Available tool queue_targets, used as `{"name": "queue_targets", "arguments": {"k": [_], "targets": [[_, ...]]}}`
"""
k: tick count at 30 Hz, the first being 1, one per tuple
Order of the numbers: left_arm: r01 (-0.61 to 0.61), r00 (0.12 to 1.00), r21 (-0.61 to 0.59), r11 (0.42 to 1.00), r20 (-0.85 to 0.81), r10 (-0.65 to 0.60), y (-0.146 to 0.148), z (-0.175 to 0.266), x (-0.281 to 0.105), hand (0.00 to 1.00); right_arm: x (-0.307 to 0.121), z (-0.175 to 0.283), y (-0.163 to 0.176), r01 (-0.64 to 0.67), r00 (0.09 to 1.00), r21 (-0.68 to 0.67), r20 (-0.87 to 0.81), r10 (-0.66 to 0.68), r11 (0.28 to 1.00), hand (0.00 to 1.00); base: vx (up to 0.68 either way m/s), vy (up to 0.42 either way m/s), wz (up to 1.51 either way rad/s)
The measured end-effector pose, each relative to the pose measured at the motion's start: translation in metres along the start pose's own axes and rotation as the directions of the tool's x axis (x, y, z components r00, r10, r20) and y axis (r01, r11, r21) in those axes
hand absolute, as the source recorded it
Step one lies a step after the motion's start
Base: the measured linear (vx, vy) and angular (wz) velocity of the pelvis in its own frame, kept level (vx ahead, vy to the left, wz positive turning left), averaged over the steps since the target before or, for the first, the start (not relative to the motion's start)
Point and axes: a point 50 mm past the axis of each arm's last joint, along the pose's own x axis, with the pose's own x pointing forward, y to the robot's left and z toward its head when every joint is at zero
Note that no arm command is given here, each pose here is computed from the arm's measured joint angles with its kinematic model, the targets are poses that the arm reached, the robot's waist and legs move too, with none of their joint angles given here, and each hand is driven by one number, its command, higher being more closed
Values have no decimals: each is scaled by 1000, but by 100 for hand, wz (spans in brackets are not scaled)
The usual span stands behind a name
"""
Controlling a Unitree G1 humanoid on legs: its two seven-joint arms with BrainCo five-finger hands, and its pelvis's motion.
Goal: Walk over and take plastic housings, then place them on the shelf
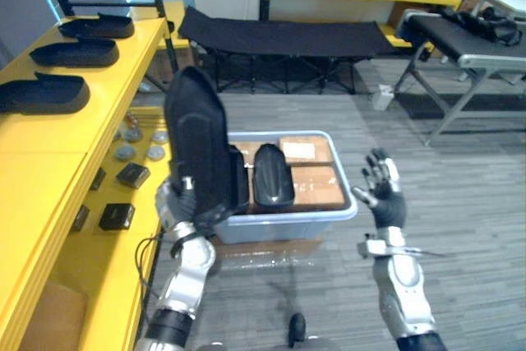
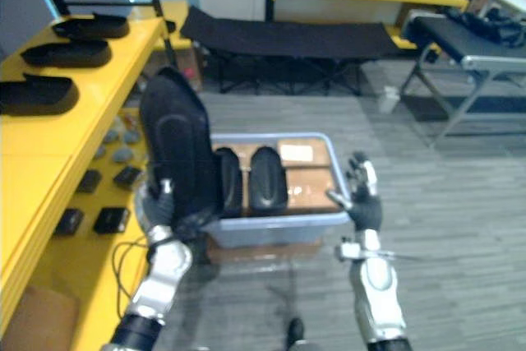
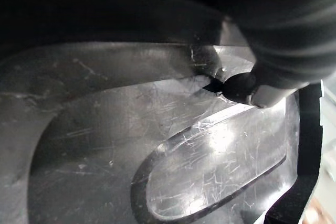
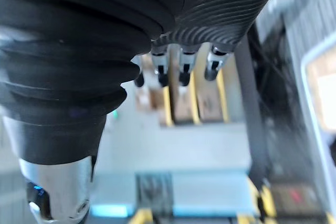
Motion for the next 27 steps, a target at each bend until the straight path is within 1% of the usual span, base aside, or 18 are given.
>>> {"name": "queue_targets", "arguments": {"k": [1,2,3,4,6,7,9,10,11,12,13,15,17,18,20,24,25,27], "targets": [[-23,1000,-59,998,-18,22,7,-2,-2,100,-8,-3,-10,55,998,-9,-23,-55,998,0,64,-3,-8],[-27,999,-90,996,-21,25,9,-1,-4,100,-12,-5,-14,82,996,-12,-42,-83,997,0,95,1,-12],[-40,999,-147,988,-20,37,14,1,-8,100,-22,-12,-24,139,986,-26,-91,-141,990,0,82,5,-11],[-49,999,-170,984,-17,47,17,3,-9,100,-29,-16,-30,173,977,-37,-118,-176,984,0,103,9,-14],[-53,998,-291,955,9,58,29,13,-14,100,-57,-40,-56,304,909,-93,-268,-318,948,0,84,8,-8],[-53,998,-318,947,13,60,31,16,-15,100,-66,-47,-63,338,883,-114,-307,-356,934,0,63,13,-3],[-20,997,-390,921,56,45,38,23,-17,100,-106,-74,-85,424,741,-201,-483,-466,883,0,36,16,-1],[-11,997,-396,918,65,40,39,24,-17,100,-116,-80,-89,436,703,-225,-520,-486,871,0,0,0,0],[4,996,-399,917,81,31,40,25,-16,100,-135,-91,-95,458,622,-257,-591,-513,851,0,-48,20,-1],[17,995,-403,915,95,24,41,25,-15,100,-151,-99,-97,465,558,-281,-643,-524,840,0,-65,20,-1],[20,995,-410,912,100,23,42,26,-14,100,-157,-103,-98,467,530,-292,-663,-528,835,0,-55,16,-1],[37,991,-437,899,132,23,47,33,-11,100,-188,-115,-101,486,396,-340,-736,-550,805,0,-40,2,6],[47,986,-436,899,162,27,51,38,-9,100,-208,-119,-104,507,312,-374,-760,-570,777,0,-7,-9,18],[51,984,-435,899,177,29,52,40,-8,100,-217,-120,-105,509,278,-388,-771,-573,768,0,17,-3,25],[51,982,-442,896,188,37,53,43,-7,100,-222,-120,-105,506,258,-395,-779,-571,767,0,35,6,21],[5,978,-432,902,190,86,62,52,-3,100,-227,-130,-98,435,210,-386,-835,-508,814,0,85,9,47],[-177,958,-371,912,148,246,95,50,7,100,-227,-145,-81,270,159,-319,-916,-369,909,0,175,24,127],[-222,953,-347,911,119,278,102,43,5,100,-216,-150,-75,235,178,-286,-927,-330,929,0,97,32,80]]}}
